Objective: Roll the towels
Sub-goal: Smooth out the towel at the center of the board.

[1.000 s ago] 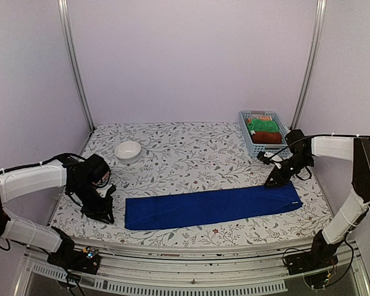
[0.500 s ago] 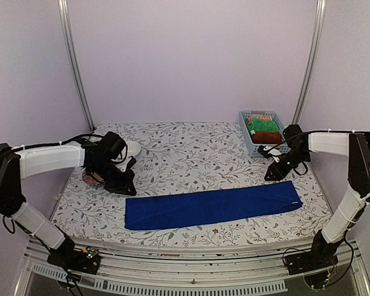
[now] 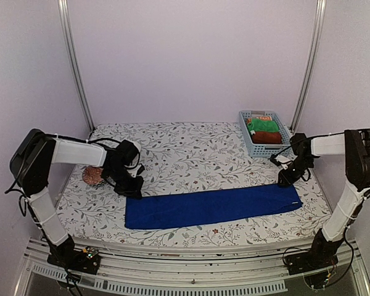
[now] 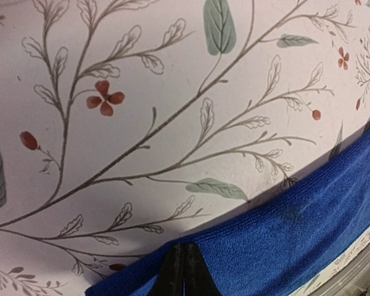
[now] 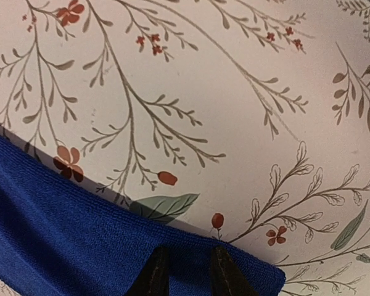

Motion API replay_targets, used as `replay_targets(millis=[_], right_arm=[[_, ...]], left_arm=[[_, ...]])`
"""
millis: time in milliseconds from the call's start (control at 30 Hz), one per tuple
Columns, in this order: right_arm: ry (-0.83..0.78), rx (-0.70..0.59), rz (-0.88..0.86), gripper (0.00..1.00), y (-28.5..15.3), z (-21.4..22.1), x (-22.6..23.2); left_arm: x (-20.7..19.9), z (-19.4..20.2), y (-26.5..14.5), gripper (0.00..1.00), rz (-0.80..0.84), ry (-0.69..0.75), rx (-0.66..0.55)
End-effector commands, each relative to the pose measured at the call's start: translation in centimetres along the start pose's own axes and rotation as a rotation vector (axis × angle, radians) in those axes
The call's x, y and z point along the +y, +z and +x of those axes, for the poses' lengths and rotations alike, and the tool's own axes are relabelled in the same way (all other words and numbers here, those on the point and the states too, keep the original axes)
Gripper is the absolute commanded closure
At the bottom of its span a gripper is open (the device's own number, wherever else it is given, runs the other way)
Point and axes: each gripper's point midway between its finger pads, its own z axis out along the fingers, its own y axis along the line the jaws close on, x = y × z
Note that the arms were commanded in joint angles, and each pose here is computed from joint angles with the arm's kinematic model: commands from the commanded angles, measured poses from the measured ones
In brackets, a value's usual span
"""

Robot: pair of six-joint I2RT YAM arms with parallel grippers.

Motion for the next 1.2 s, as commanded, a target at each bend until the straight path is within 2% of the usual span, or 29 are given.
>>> replay_targets(millis=[0,200,367,533,800,967,1167], right_arm=[[0.049,0.058,0.069,0.76,1.9,1.3,-2.3],[0.09,0.03,0.108,0.76,2.2,-0.6,-4.9],[0.086,-0.074,0.045,0.72,-0.3,-3.1,-3.8],[0.045,-0.115,0.038,0.68,-4.0,-2.0,-1.8],[-0.036,0.062,0.027,0.71,-3.3,5.6,0.9],[-0.062,0.145,0.037,0.72,-2.3,8.7,1.4],[-0.087,0.211,0.06,0.72,-1.9,11.0,1.5]], left_arm=[[2.6,0.6,1.9,0.95,-0.099,0.0,0.048],[3.6,-1.1,1.3,0.94,-0.148,-0.007,0.022],[1.6,-3.3,-1.3,0.88,-0.089,0.018,-0.075],[-2.2,-4.4,-4.5,0.85,-0.009,0.082,-0.198],[-6.4,-1.8,-3.9,0.89,0.154,0.196,-0.147],[-6.3,1.0,-2.1,0.91,0.205,0.189,-0.052],[-4.6,2.2,-1.2,0.91,0.139,0.187,-0.022]])
